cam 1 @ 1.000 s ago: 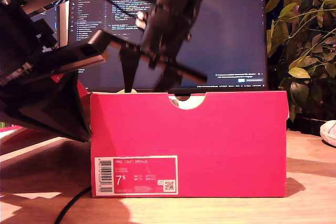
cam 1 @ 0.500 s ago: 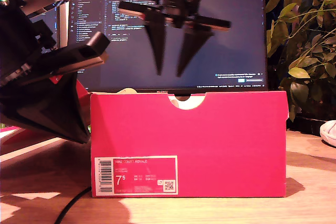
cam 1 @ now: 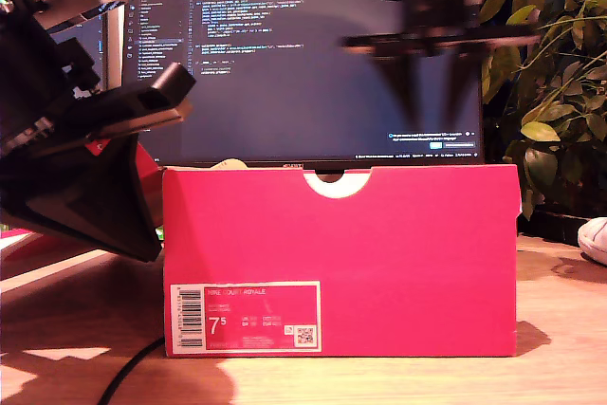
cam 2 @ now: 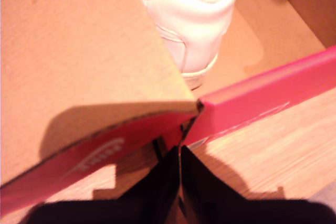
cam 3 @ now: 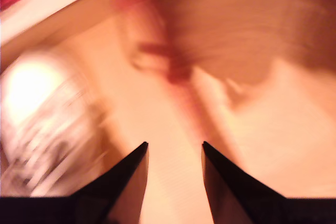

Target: Pack the white shoes by picking the first shoe and placing it inside the red shoebox, left side, then picking and rotating the second shoe and placing it in the shoebox

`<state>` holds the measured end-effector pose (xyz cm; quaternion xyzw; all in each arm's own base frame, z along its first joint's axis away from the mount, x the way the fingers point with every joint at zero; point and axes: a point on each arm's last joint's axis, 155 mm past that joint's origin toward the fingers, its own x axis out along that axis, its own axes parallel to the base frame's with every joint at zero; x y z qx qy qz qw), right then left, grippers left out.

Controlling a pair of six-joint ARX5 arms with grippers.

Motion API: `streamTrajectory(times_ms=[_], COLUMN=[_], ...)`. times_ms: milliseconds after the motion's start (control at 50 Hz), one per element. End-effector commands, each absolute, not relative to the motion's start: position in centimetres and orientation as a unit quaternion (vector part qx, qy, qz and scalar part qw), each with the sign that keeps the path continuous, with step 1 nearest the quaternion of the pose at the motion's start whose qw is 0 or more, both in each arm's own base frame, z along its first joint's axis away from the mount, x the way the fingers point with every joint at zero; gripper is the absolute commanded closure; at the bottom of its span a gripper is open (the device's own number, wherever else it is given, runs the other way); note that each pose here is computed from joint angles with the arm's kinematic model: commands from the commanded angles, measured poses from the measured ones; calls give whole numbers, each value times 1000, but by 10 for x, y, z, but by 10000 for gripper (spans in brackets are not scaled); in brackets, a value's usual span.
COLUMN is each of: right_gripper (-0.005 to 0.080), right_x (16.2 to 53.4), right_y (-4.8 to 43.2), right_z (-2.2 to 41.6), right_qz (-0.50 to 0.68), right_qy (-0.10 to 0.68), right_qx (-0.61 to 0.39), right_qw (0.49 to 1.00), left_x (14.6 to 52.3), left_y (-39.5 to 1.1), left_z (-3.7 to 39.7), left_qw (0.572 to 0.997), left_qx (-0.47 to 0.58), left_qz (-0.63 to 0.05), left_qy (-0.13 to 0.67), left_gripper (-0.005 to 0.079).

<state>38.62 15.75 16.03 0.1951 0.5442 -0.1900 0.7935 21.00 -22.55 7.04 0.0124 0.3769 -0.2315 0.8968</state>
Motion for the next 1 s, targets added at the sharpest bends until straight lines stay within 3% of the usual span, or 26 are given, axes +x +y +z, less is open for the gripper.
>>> streamTrajectory(times_ms=[0, 360, 720, 980], right_gripper=[461, 461, 462, 436], right_x=[374, 365, 364, 363], right_y=[160, 128, 110, 105], right_z=[164, 175, 209, 205], right_qz=[-188, -292, -297, -303], right_qy=[549, 501, 452, 465], right_qx=[186, 219, 228, 252], right_qw=[793, 784, 810, 793], left_x=[211, 211, 211, 211], left_y=[-225, -225, -225, -225], left_z=[68, 68, 68, 68], left_qw=[897, 897, 897, 897], left_qx=[17, 16, 16, 16], left_qz=[-230, -230, -230, -230], left_qy=[378, 377, 377, 377], left_gripper=[761, 761, 761, 761])
